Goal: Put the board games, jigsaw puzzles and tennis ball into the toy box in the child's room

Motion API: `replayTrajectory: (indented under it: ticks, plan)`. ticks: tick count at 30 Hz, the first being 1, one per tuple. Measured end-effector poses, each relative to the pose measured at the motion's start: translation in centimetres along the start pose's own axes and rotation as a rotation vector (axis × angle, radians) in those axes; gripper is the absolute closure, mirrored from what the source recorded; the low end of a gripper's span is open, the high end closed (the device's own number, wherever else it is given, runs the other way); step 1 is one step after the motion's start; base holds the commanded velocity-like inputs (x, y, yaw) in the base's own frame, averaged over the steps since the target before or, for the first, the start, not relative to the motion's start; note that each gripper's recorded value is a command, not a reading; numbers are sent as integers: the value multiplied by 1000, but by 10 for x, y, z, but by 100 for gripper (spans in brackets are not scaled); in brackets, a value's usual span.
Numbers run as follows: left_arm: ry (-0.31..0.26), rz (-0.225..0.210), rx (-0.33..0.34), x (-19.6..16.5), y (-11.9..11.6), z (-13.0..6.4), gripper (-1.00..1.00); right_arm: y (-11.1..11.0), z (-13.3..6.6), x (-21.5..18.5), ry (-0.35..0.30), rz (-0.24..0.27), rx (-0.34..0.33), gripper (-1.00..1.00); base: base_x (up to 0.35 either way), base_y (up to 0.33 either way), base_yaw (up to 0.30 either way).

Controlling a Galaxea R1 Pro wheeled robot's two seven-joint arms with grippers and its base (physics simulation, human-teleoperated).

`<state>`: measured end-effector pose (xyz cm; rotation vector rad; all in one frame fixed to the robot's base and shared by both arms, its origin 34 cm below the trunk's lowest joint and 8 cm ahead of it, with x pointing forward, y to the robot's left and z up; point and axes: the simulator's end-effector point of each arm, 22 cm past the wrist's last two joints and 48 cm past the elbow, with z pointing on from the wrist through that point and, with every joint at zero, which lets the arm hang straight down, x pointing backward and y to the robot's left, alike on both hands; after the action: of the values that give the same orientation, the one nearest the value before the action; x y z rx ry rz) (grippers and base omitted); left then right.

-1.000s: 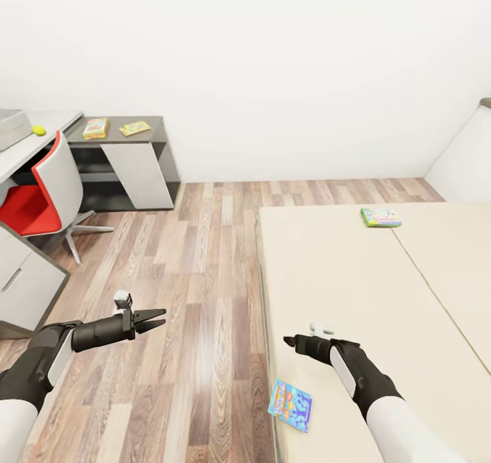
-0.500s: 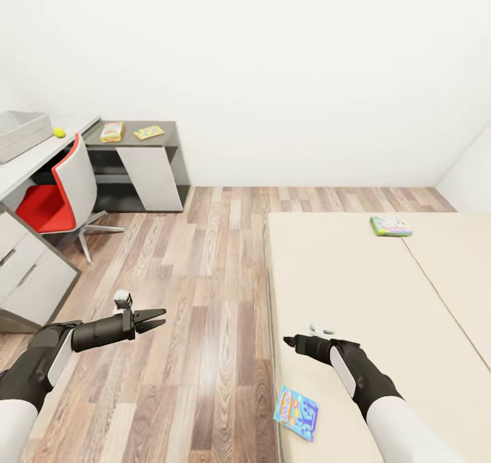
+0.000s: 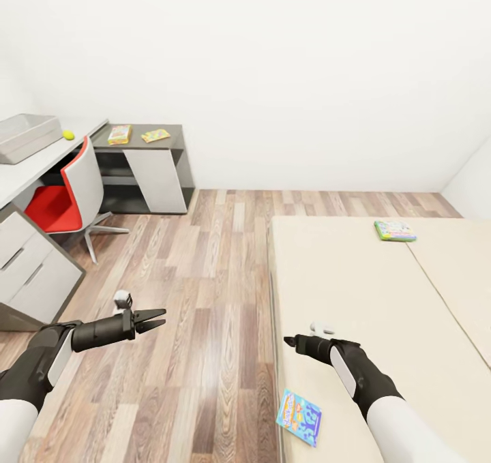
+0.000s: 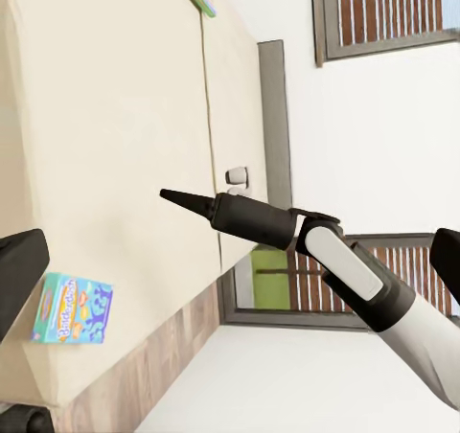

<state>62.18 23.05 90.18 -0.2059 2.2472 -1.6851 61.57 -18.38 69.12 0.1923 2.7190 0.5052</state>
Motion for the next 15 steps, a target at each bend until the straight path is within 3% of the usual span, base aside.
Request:
replayTrajectory:
  ticks: [6,15]
  plan:
    - [-1,5,1,-1,-3,0,-100,1,-2,-2,-5,-2,-1,-100,0,102,-119]
    - [-2,7,2,-1,-3,-1,-100,1,-2,-3,-7,-2,-2,-100,0,184,-22]
